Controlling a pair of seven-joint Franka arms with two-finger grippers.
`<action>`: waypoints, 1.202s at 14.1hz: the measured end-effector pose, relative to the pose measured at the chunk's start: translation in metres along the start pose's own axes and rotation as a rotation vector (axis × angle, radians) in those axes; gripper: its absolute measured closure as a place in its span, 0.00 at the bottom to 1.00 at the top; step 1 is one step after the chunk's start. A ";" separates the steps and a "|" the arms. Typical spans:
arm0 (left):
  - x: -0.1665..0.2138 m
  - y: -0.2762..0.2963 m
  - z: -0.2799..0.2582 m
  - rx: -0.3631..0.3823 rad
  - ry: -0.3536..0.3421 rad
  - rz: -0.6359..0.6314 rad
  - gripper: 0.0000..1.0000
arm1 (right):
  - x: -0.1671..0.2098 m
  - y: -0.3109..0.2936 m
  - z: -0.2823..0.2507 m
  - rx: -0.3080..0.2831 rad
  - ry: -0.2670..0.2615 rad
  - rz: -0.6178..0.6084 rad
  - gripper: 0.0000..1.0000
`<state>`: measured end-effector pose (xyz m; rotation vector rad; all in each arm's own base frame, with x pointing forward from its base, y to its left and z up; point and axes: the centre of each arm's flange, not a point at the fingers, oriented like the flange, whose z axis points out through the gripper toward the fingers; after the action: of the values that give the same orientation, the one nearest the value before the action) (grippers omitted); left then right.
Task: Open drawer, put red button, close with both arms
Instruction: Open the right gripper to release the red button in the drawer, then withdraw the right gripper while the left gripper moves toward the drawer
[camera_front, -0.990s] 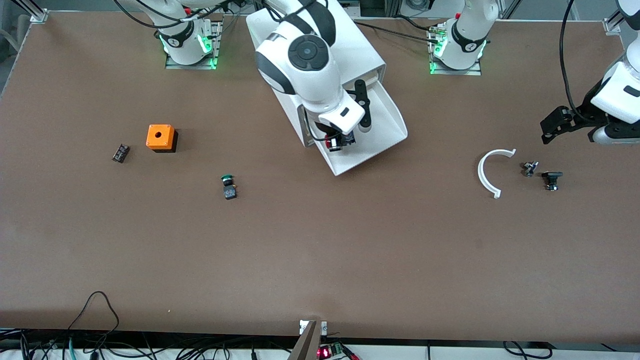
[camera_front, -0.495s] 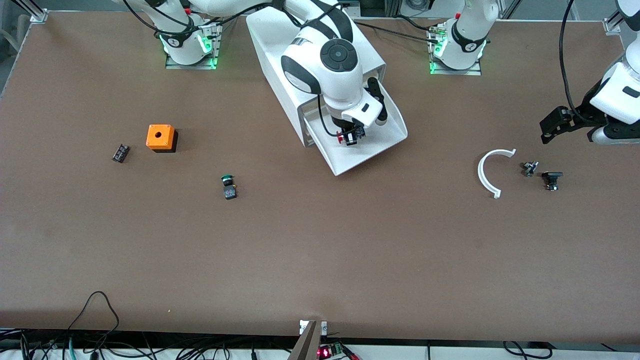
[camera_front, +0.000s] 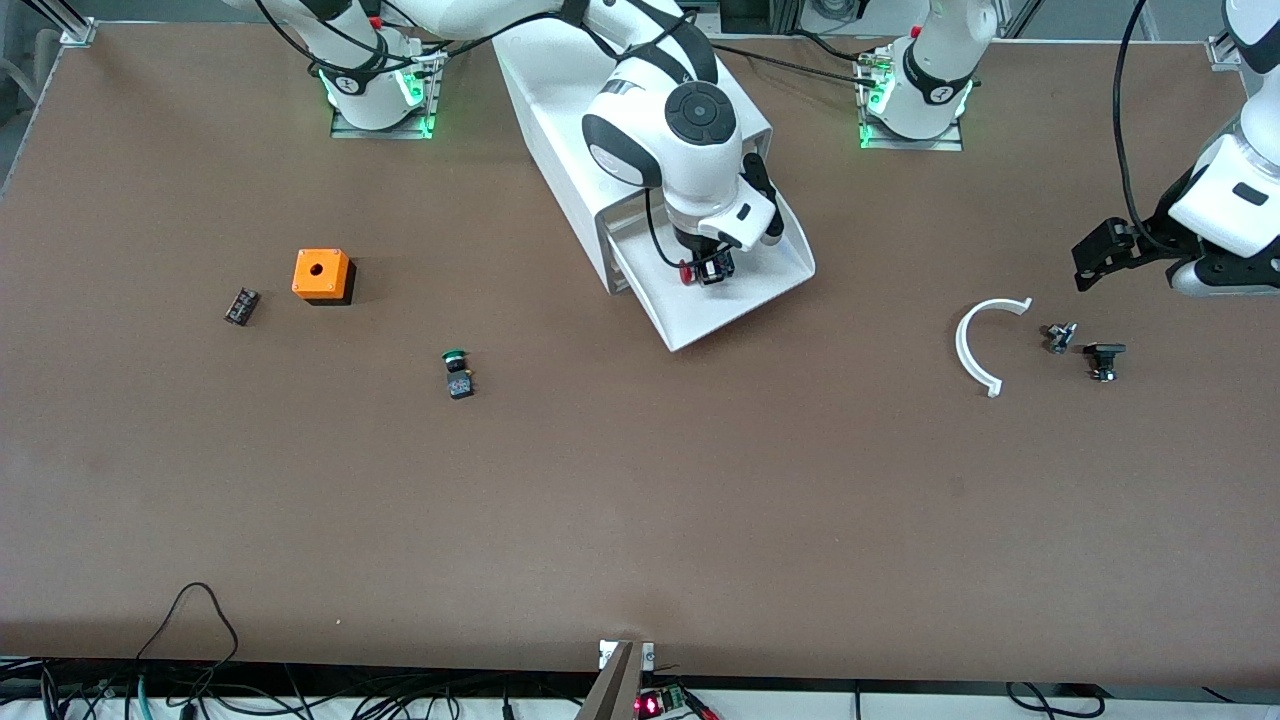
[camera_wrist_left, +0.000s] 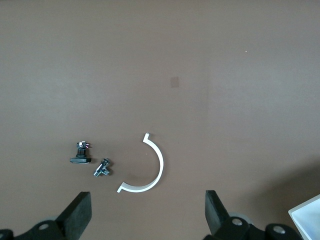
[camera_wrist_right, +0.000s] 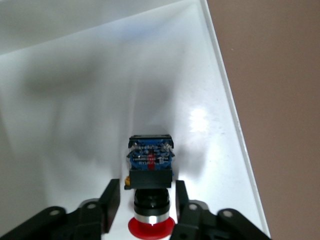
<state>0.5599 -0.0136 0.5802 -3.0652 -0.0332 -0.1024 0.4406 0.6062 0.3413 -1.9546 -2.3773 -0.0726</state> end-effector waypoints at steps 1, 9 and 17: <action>0.001 0.002 0.004 -0.001 -0.007 0.004 0.00 | 0.001 0.000 -0.001 -0.002 0.001 0.037 0.31; 0.030 0.093 0.116 -0.060 0.002 0.076 0.00 | -0.099 0.073 -0.153 -0.154 0.042 0.466 0.00; 0.003 0.174 0.181 -0.094 -0.047 -0.149 0.00 | -0.357 0.141 -0.223 -0.262 -0.112 1.435 0.00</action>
<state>0.5790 -0.1731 0.3879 -3.1554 -0.2678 -0.0421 0.6515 0.2670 0.5349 -3.2483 -0.5205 -0.1871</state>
